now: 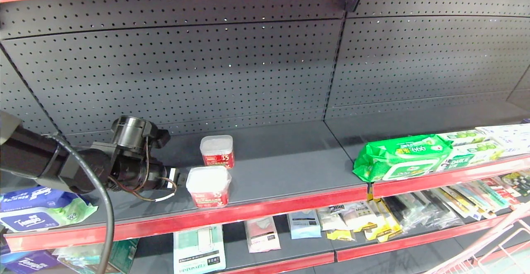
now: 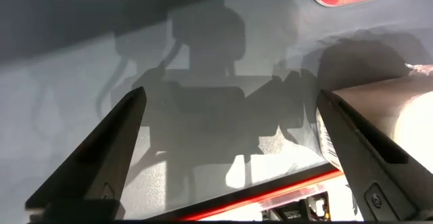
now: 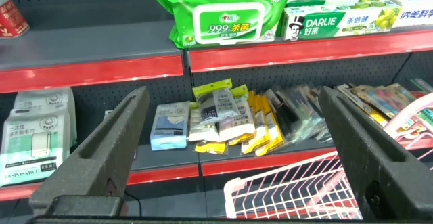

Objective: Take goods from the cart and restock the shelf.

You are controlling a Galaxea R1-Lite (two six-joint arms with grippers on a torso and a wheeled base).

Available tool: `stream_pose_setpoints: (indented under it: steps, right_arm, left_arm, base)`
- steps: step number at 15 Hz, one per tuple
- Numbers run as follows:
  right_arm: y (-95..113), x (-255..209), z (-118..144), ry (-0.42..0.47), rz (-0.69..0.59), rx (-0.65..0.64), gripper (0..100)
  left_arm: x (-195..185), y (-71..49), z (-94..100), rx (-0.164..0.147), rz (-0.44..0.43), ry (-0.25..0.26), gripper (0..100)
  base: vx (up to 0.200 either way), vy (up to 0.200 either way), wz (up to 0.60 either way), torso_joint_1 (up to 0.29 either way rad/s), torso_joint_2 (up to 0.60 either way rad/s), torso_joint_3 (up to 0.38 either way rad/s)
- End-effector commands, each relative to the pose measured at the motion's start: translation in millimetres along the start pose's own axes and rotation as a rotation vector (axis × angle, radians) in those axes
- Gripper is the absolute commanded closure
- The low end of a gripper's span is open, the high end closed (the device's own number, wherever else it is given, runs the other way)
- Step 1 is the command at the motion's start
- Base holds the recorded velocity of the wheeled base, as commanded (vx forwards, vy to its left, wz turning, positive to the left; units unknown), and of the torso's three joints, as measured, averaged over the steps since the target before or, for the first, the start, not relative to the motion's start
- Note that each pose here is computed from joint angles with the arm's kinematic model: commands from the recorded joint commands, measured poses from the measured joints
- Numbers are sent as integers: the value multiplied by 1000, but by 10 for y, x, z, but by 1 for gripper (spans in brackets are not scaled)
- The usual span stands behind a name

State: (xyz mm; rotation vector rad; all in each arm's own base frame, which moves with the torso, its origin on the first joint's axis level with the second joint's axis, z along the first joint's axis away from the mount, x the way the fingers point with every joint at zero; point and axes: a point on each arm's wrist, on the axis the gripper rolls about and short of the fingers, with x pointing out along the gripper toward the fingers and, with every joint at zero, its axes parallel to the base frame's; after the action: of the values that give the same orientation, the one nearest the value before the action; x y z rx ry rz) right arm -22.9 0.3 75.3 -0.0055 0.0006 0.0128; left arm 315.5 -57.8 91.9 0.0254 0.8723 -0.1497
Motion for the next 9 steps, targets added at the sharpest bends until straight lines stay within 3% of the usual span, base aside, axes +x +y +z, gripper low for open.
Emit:
stream_pose_setpoints:
  steps: [1,9]
  right_arm:
    - [0,1,1,1,1,-1,0]
    - [0,1,1,1,1,-1,0]
  left_arm:
    - [0,-1,5,0,0,-2,0]
    - [6,-51,14,12,-12,-3,0]
  base:
    - [0,0,0,0,0,0]
    - [0,0,0,0,0,0]
